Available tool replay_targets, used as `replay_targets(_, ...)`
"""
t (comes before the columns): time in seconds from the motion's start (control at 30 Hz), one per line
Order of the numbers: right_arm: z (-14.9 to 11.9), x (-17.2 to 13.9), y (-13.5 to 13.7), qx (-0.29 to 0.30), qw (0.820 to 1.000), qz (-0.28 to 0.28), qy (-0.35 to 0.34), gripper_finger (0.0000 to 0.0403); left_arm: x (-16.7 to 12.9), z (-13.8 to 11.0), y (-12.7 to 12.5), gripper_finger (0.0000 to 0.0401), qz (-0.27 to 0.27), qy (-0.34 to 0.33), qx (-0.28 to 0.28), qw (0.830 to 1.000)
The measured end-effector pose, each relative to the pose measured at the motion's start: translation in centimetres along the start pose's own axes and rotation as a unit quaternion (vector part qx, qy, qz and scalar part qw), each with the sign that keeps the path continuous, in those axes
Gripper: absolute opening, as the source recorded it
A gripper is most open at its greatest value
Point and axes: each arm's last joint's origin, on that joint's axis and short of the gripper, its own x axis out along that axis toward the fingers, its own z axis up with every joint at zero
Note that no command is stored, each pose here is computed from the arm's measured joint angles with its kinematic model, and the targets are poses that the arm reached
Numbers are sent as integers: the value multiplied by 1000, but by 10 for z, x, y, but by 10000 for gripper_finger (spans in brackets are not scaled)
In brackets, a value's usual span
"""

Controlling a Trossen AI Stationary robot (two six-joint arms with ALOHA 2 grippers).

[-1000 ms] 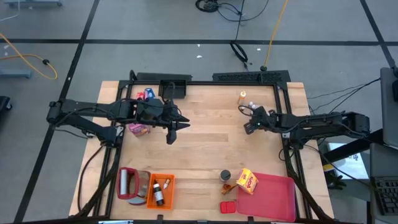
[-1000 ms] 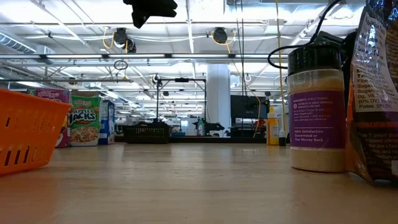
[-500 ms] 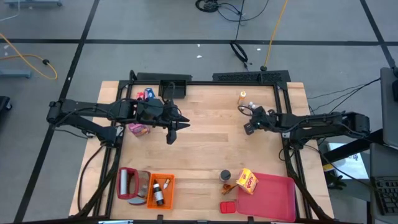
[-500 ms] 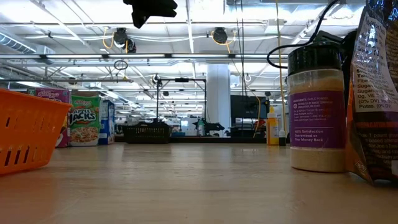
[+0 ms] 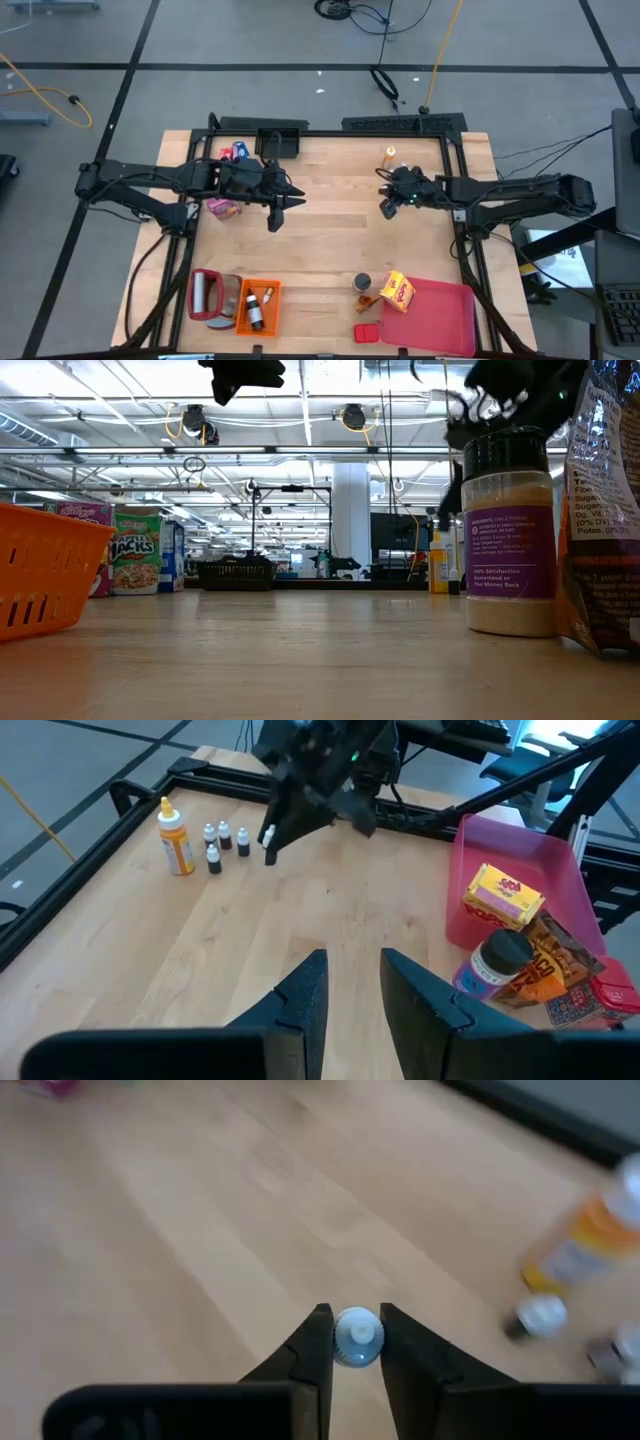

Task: Pick & Place Kitchen Items
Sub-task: Put the small brown food coloring bottle into the orange bin

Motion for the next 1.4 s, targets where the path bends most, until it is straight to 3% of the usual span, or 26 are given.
replay_targets(0.23, 28, -19, 28, -35, 994, 70, -76, 52, 14, -1, -1, 95, -1, -2, -1, 1000)
replay_targets(0.5, 37, -34, 52, -58, 978, 147, -138, 52, 39, -6, -2, 95, -7, -2, 13, 1000)
replay_targets(0.57, 37, -37, 56, -62, 974, 162, -147, 52, 47, -2, -5, 95, -16, -29, 22, 999)
replay_targets(0.9, 36, -43, 66, -73, 965, 189, -166, 52, 89, -14, -6, 97, -29, -38, 41, 998)
replay_targets(1.4, 31, -29, 77, -87, 963, 202, -157, 54, 137, -26, -6, 198, -47, -98, 43, 993)
